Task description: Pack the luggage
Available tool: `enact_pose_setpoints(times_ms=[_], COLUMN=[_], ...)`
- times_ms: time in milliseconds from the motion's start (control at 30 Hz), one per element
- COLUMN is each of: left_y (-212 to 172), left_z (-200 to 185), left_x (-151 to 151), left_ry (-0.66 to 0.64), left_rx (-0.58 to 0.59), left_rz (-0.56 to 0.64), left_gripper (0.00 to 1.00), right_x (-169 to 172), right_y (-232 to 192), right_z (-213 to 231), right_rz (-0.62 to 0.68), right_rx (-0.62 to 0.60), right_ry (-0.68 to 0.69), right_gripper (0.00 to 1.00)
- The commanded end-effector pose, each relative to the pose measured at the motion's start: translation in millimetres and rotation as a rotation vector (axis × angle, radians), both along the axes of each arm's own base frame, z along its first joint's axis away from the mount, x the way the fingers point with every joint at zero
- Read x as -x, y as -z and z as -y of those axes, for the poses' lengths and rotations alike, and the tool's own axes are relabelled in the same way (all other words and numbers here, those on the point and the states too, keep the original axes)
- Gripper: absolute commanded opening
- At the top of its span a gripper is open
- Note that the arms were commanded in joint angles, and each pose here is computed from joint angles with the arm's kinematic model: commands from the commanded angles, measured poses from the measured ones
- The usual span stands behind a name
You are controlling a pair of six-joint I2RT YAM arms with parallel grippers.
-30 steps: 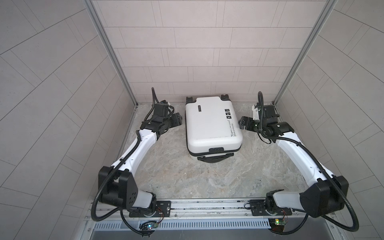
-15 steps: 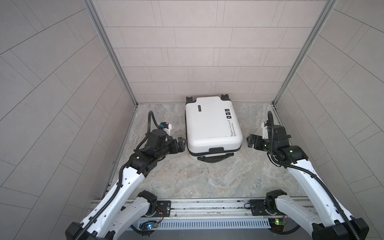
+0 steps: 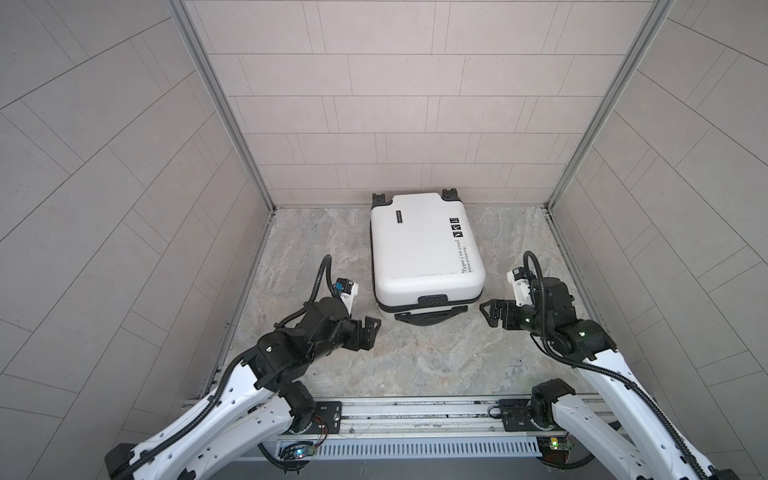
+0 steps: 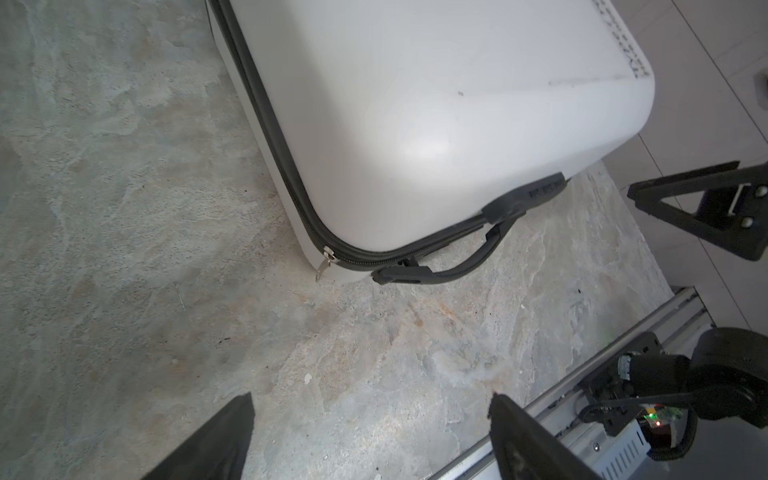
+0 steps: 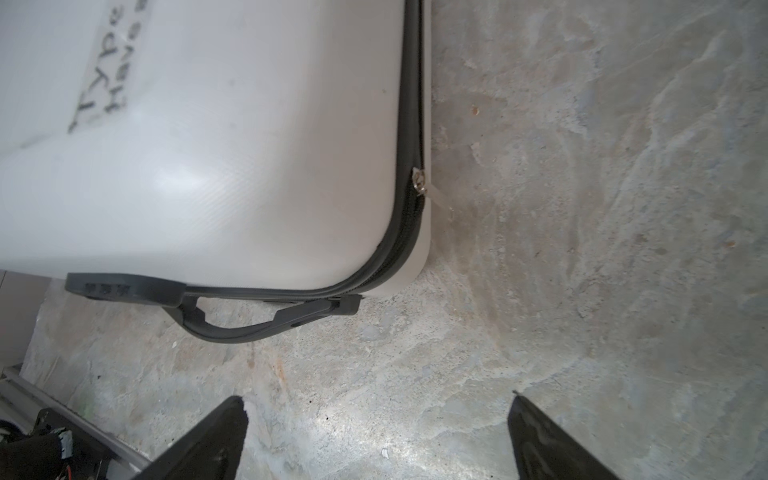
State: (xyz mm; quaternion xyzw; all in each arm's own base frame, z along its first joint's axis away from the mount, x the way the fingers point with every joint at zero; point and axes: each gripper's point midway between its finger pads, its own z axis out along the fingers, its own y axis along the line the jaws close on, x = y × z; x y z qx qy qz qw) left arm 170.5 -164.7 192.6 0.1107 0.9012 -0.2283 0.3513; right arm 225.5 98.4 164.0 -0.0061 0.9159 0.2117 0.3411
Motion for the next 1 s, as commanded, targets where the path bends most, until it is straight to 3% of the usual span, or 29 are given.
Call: enact_pose_setpoints(times_ms=[0,500,967], left_y=[10.5,9.3,12.7], left_z=[-6.2,36.5,48.7], left_x=[1.4,-50.8,-89.6], left_ry=[-0.03,-0.083,-0.102], left_rx=[-0.065,-0.082,-0.015], left_rz=[0.026,0.188,0.152], left_gripper=[0.94,0.99,1.0], right_x=[-0.8,-25.8,-35.5], right_y=[-5.6,-4.9,-9.8], right_z=[-9.2,-29.2,-36.0], right_rz=[0.052,0.062,0.078], right_rx=[0.008,0.024,0.016], right_ry=[-0.036,-0.043,-0.052], right_gripper=[1.0,1.0,1.0])
